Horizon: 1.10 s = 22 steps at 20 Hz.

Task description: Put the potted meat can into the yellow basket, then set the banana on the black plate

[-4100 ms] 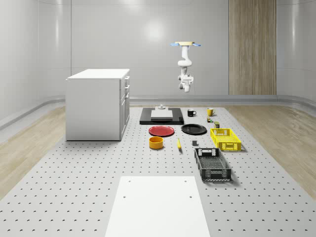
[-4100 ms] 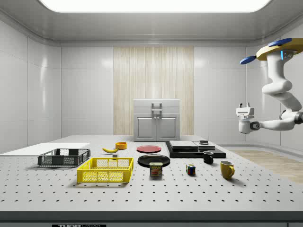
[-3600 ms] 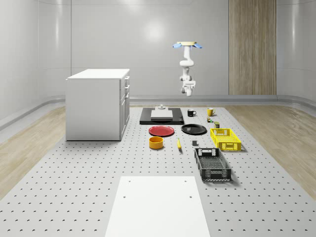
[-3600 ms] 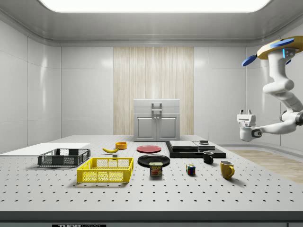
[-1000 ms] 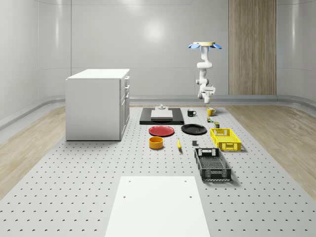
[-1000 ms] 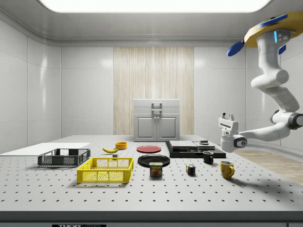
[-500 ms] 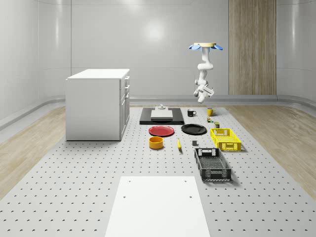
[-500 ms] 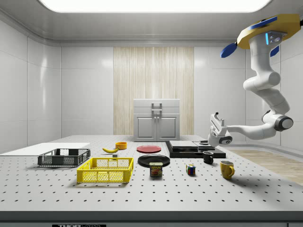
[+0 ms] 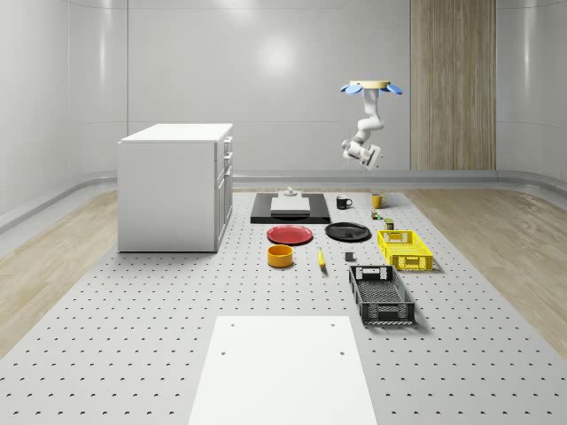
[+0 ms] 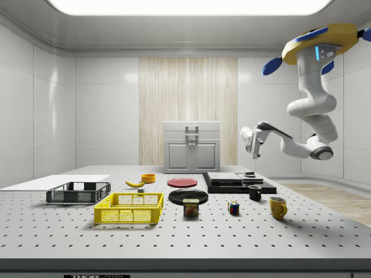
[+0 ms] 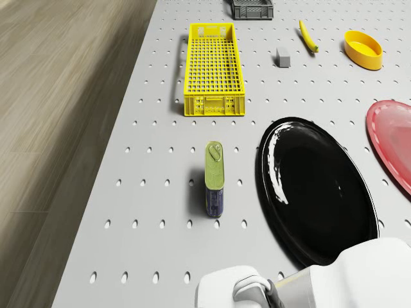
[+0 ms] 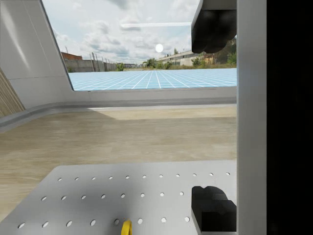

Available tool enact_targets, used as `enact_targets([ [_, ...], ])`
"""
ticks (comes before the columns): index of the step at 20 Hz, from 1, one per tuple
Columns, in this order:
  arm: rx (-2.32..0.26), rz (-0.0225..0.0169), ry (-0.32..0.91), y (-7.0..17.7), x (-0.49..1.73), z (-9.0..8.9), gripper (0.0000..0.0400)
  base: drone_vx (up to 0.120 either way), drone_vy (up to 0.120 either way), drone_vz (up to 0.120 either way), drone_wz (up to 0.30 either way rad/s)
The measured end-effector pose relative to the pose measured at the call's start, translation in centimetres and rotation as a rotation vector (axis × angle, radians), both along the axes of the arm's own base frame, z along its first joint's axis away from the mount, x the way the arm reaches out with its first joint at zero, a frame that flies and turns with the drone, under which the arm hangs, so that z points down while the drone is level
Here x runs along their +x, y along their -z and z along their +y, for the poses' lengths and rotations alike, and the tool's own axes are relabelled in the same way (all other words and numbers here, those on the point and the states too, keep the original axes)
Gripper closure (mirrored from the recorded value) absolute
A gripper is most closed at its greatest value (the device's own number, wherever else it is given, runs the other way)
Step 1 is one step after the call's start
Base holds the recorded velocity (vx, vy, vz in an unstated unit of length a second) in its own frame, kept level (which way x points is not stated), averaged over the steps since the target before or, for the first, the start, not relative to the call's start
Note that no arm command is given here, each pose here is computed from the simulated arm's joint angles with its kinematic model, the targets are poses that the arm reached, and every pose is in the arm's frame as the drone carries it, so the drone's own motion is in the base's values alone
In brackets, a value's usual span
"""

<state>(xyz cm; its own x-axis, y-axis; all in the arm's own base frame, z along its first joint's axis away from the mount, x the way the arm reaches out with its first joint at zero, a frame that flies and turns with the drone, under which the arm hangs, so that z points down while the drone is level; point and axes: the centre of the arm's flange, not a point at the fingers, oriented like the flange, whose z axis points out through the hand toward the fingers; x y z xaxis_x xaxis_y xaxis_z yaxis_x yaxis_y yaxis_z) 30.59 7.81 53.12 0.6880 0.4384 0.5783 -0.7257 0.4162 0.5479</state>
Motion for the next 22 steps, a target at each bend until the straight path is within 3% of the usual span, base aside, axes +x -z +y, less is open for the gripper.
enact_targets([
  [4, -0.446, 0.0020, 0.016, 2.8, 0.09, -3.4, 0.0000, 0.120, 0.030, -0.040, 0.000],
  [9, -0.725, 0.0062, 0.023, 3.8, 0.10, -5.9, 0.0000, 0.120, 0.000, -0.120, 0.000],
  [22, -0.902, 0.0111, 0.026, 4.0, 0.09, -7.6, 0.0000, 0.120, -0.022, -0.120, 0.000],
])
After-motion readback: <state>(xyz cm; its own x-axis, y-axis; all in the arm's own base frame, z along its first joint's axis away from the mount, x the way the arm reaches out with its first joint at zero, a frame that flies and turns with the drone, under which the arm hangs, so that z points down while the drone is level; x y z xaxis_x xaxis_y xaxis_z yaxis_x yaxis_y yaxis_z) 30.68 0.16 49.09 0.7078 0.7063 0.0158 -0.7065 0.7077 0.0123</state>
